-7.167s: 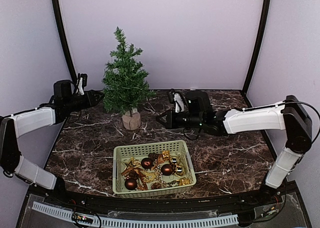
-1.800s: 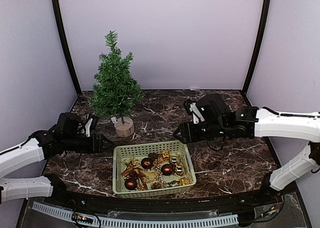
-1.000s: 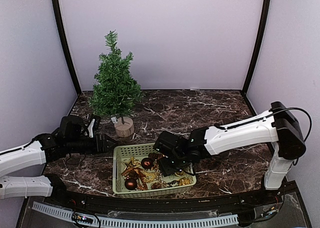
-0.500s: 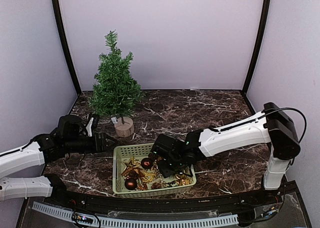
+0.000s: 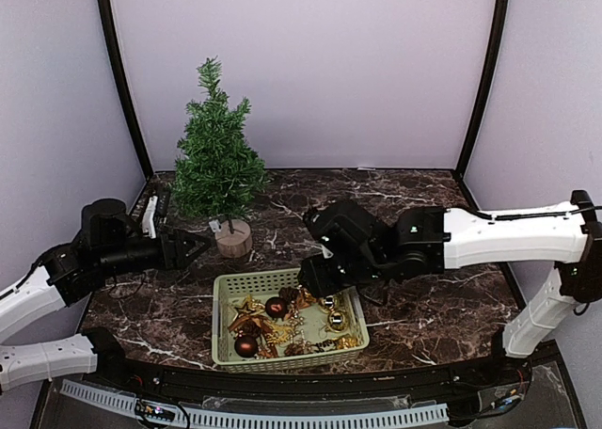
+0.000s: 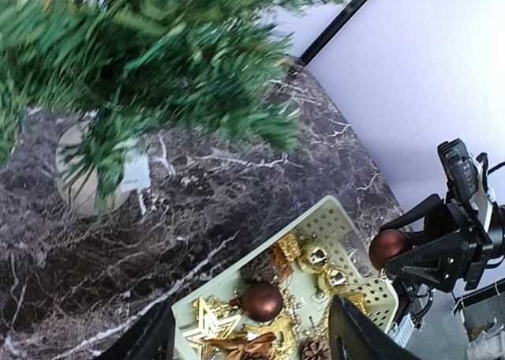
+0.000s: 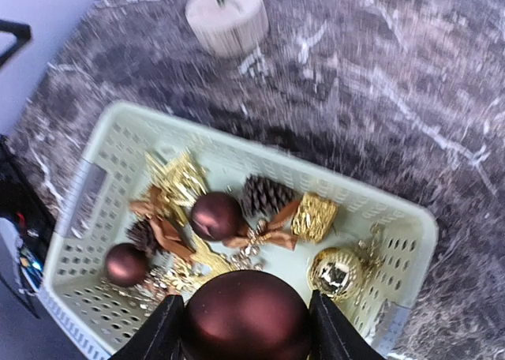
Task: Decorate the small christmas tree
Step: Pick up the ornament ball from the bin, then hang the ornament ball on the branch.
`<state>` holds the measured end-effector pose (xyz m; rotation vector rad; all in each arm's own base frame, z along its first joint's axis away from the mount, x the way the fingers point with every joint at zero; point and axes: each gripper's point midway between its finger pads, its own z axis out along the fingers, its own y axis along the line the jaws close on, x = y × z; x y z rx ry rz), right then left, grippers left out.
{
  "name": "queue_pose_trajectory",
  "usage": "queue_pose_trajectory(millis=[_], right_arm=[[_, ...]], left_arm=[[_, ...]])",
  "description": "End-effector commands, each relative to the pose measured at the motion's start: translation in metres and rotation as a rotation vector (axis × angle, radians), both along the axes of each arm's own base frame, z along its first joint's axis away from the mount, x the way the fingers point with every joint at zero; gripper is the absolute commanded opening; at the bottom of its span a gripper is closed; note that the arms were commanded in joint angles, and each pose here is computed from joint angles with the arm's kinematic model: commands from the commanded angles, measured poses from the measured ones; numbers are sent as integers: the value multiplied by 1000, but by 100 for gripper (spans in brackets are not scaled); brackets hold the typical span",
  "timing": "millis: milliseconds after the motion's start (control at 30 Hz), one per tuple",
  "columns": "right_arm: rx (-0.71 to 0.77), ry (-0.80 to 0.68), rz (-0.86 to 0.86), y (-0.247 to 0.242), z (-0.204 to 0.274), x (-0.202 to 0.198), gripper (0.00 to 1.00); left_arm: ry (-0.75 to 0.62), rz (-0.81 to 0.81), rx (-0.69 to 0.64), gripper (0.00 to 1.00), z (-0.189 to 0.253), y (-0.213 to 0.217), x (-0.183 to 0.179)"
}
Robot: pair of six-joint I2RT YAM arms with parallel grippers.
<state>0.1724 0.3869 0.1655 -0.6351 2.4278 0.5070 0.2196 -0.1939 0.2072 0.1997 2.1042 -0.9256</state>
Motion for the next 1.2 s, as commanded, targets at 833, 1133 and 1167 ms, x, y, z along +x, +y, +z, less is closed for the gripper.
queue_pose_trajectory(millis=[833,1133,1167], right_arm=[[627,-549,324,61,277,2,45],[686,-513,422,65,283,-13,44],[688,-512,420,65,284,-13,44]], left_arm=[[-389,-576,-308,76,149,-107,-47],[-405,-667,-382,79,159,-117,-58],[-404,-679,-386,78,159,-118,-60]])
